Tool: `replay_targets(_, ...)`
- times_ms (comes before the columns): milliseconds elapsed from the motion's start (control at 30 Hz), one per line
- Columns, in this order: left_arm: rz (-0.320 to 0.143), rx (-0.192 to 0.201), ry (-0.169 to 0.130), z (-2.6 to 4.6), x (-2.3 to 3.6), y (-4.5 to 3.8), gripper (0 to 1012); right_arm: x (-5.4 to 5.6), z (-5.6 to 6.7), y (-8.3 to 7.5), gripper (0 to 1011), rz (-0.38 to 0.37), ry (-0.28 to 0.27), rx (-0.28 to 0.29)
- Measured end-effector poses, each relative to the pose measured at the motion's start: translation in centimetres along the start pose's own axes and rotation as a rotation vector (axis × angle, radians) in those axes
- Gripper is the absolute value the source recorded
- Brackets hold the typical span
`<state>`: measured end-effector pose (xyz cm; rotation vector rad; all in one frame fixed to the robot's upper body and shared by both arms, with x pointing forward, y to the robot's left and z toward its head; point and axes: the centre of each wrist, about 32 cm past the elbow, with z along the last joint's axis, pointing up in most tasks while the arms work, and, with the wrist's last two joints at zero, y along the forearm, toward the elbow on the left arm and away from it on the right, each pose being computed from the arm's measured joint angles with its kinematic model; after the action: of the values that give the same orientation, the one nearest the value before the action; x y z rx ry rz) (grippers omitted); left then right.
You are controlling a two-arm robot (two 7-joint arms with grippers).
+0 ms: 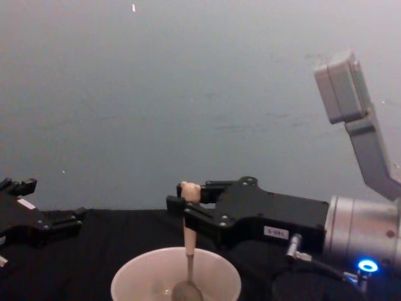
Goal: Pick up the stirring spoon with one hand, stir inside the cup, then place it back in its original position.
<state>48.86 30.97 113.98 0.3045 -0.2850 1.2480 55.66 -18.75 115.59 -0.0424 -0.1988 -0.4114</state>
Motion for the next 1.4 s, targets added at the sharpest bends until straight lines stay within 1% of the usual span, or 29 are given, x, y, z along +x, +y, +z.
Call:
replay_targets(133, 0.0, 0.0, 0.0, 0.0, 0.0, 0.0, 1001, -0.1, 0.0, -0.5, 213, -0.004, 0.002, -0.004)
replay_targets(300, 0.0, 0.0, 0.0, 0.0, 0.0, 0.0, 1001, -0.6, 0.0, -1.5, 213, -0.005, 0.01, -0.008)
replay_targets(367, 0.0, 0.0, 0.0, 0.0, 0.0, 0.0, 1001, -0.6, 0.0, -1.7, 213, -0.004, 0.011, -0.008)
replay_targets(467, 0.0, 0.0, 0.0, 0.0, 0.0, 0.0, 1001, -1.2, 0.1, -2.3, 213, 0.005, 0.019, -0.006)
replay_targets(633, 0.0, 0.0, 0.0, 0.0, 0.0, 0.0, 1001, -1.9, 0.3, -2.5, 213, 0.028, 0.028, 0.001)
replay_targets(833, 0.0, 0.0, 0.0, 0.0, 0.0, 0.0, 1001, -2.7, 0.5, -1.8, 213, 0.067, 0.04, 0.014)
replay_targets(867, 0.0, 0.0, 0.0, 0.0, 0.0, 0.0, 1001, -2.7, 0.5, -1.8, 213, 0.067, 0.04, 0.014)
replay_targets(1000, 0.0, 0.0, 0.0, 0.0, 0.0, 0.0, 1001, -3.0, 0.7, -0.9, 213, 0.083, 0.042, 0.024)
replay_targets(1167, 0.0, 0.0, 0.0, 0.0, 0.0, 0.0, 1001, -2.6, 0.6, 0.2, 213, 0.083, 0.035, 0.029)
replay_targets(1300, 0.0, 0.0, 0.0, 0.0, 0.0, 0.0, 1001, -2.0, 0.5, 1.0, 213, 0.062, 0.026, 0.028)
replay_targets(1400, 0.0, 0.0, 0.0, 0.0, 0.0, 0.0, 1001, -1.7, 0.4, 1.2, 213, 0.049, 0.022, 0.026)
